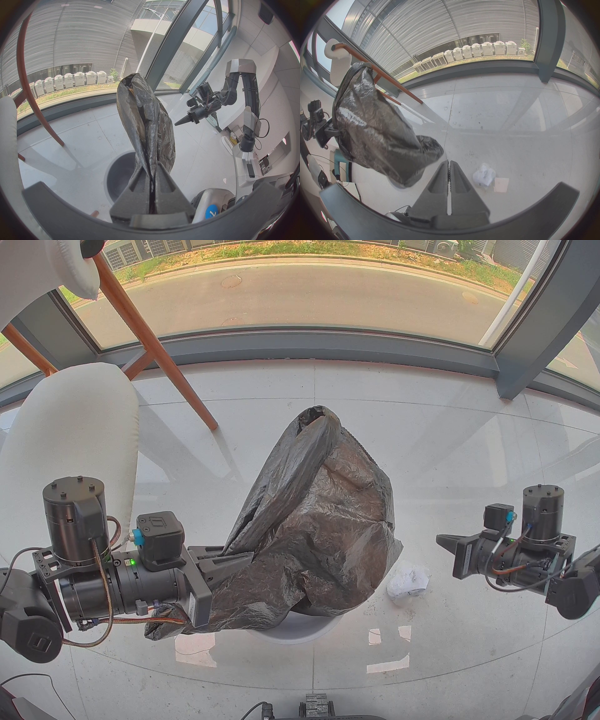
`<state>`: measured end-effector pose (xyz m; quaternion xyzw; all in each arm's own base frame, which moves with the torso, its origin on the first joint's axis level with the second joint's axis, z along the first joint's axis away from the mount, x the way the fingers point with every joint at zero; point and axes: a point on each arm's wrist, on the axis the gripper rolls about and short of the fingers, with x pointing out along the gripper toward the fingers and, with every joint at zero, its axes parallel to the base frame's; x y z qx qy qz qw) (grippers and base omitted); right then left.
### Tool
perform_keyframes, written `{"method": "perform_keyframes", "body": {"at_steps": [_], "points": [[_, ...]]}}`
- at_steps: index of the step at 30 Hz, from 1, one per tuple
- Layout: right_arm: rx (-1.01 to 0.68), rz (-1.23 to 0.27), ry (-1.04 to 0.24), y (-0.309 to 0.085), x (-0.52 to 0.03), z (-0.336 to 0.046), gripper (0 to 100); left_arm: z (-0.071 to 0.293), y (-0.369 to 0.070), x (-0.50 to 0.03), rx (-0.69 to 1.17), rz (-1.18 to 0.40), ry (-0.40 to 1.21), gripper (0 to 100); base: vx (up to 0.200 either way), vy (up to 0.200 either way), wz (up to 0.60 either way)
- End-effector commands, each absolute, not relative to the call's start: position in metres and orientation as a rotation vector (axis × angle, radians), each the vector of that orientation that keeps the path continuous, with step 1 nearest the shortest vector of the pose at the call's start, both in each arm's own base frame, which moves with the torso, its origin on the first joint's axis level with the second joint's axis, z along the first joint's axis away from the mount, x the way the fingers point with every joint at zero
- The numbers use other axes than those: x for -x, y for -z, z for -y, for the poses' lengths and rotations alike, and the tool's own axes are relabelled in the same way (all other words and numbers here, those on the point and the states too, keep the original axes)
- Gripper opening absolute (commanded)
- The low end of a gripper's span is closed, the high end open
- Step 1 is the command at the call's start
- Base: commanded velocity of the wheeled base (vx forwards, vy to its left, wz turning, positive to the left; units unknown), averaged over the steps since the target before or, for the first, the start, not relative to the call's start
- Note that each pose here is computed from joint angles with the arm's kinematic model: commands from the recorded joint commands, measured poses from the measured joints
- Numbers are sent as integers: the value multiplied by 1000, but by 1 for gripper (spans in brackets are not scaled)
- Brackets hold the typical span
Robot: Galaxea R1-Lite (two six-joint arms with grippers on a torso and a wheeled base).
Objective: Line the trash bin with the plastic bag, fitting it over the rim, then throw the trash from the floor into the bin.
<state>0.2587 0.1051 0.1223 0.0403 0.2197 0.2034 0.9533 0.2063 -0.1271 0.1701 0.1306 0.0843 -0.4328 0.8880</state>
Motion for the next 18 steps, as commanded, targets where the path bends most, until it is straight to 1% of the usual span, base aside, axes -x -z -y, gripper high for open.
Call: {"method": "perform_keyframes", "body": {"at_steps": [1,5,10,14,15,16,18], "points": [[-84,-424,-462,-123,-281,-129,0,126,-164,-204,-273,-197,904,0,0,0,0],[-79,-420,-524,-124,-277,-147,0,126,-164,-204,-273,-197,904,0,0,0,0],[-47,-471,-594,-106,-273,-173,0,127,-162,-206,-273,-207,901,0,0,0,0],[-39,-448,-658,-98,-270,-195,0,127,-162,-207,-275,-206,893,0,0,0,0],[-36,-434,-686,-93,-269,-205,0,126,-163,-208,-275,-202,886,0,0,0,0],[-36,-434,-686,-93,-269,-205,0,126,-163,-208,-275,-202,886,0,0,0,0],[-30,-423,-730,-82,-266,-224,0,124,-164,-209,-273,-201,874,0,0,0,0]]}}
